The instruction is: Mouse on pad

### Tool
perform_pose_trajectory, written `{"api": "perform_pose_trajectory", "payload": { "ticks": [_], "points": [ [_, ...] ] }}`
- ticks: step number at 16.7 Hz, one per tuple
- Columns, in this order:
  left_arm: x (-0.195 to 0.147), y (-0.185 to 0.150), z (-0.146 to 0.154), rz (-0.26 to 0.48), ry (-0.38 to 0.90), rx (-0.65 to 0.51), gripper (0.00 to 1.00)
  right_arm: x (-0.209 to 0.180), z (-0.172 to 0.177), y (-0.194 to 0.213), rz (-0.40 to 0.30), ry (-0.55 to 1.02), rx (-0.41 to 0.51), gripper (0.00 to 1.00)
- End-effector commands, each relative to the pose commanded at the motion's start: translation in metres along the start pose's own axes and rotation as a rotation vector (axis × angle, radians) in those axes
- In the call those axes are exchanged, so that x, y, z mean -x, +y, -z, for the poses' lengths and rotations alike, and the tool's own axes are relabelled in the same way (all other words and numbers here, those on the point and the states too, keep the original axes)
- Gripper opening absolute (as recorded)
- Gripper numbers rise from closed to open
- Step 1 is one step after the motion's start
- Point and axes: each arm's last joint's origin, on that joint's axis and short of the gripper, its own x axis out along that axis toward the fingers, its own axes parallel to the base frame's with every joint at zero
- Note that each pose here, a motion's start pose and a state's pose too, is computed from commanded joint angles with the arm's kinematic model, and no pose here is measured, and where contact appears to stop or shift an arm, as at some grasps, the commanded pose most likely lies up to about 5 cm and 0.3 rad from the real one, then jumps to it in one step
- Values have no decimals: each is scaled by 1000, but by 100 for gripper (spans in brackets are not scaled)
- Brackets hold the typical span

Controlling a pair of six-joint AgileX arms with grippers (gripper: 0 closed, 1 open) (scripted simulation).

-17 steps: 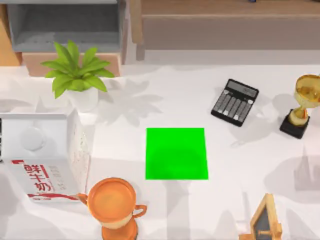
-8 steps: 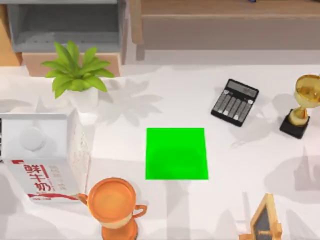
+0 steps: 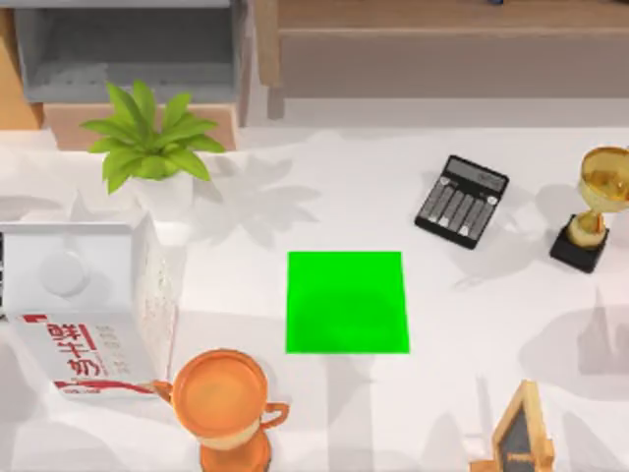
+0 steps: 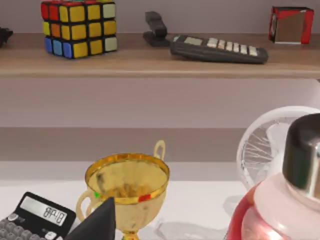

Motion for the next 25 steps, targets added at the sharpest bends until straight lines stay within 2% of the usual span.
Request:
{"api": "perform_pose_trajectory", "payload": {
  "ticks": [6,13,19,22,25],
  "points": [
    [35,-2,-6,-3,-38,-6,0,0,0,0,0,0,0,100],
    [108,-1,-2,-8,-22,-3,0,0,0,0,0,0,0,100],
    [115,0,-1,-6,-26,-5,0,0,0,0,0,0,0,100],
    [121,-8,-3,3,-47,-81,0,0,0,0,0,0,0,100],
    [134,-30,-6,24,-99,-294,0,0,0,0,0,0,0,100]
  ]
}}
